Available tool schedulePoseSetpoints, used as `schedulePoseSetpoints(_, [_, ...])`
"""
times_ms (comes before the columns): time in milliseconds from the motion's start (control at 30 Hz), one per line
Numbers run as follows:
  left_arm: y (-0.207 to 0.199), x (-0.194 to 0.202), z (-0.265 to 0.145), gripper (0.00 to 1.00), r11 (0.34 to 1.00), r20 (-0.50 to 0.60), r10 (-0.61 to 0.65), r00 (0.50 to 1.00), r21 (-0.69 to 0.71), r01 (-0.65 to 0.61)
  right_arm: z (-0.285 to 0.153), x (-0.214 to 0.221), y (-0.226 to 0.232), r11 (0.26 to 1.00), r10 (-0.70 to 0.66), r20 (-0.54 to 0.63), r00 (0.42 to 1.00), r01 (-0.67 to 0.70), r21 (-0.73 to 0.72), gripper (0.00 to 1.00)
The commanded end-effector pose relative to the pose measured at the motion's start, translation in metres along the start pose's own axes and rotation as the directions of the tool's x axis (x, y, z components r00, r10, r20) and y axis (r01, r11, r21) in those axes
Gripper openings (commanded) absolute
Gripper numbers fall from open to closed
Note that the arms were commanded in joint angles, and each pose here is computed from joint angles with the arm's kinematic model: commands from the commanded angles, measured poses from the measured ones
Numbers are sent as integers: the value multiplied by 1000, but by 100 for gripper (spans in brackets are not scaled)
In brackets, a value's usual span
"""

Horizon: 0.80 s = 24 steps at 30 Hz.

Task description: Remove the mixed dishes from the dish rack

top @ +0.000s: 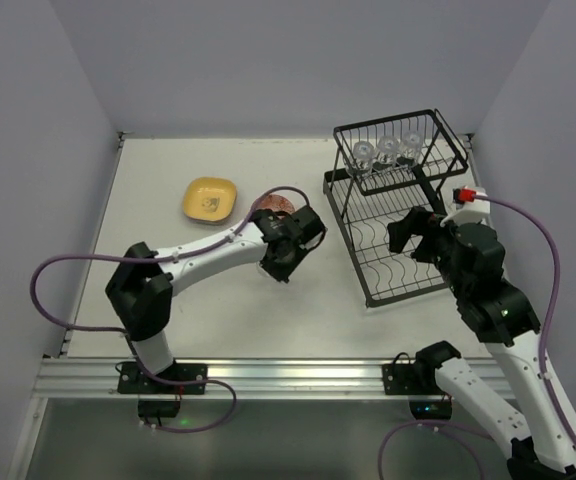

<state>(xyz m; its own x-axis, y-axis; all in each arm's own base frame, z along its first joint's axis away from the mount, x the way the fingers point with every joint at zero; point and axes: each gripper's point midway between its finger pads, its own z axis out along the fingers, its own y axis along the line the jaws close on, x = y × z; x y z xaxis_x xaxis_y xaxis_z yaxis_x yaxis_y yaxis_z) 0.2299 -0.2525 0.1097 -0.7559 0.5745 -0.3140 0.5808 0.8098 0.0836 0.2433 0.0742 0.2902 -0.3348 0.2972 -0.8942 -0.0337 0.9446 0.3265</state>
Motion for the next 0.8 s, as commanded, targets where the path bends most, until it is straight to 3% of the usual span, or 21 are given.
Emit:
schedulePoseSetpoints(0, [-16, 6, 7, 0, 996, -69, 92, 993, 1, -92, -5, 8, -9, 997, -69, -32, 997, 69, 23, 99])
schedulePoseSetpoints(433, [-44, 11, 26, 0, 981, -105, 184, 977, 84, -176, -2, 22, -1, 995, -97, -87, 991, 94, -39, 99])
schedulePoseSetpoints(600, [-45, 12, 32, 10, 978, -108, 195, 975, 95, -185, 0, 24, 0, 995, -97, -97, 991, 93, -42, 99])
schedulePoseSetpoints(767, [-46, 13, 36, 14, 976, -110, 203, 973, 99, -192, 1, 23, 0, 995, -93, -97, 991, 90, -41, 99])
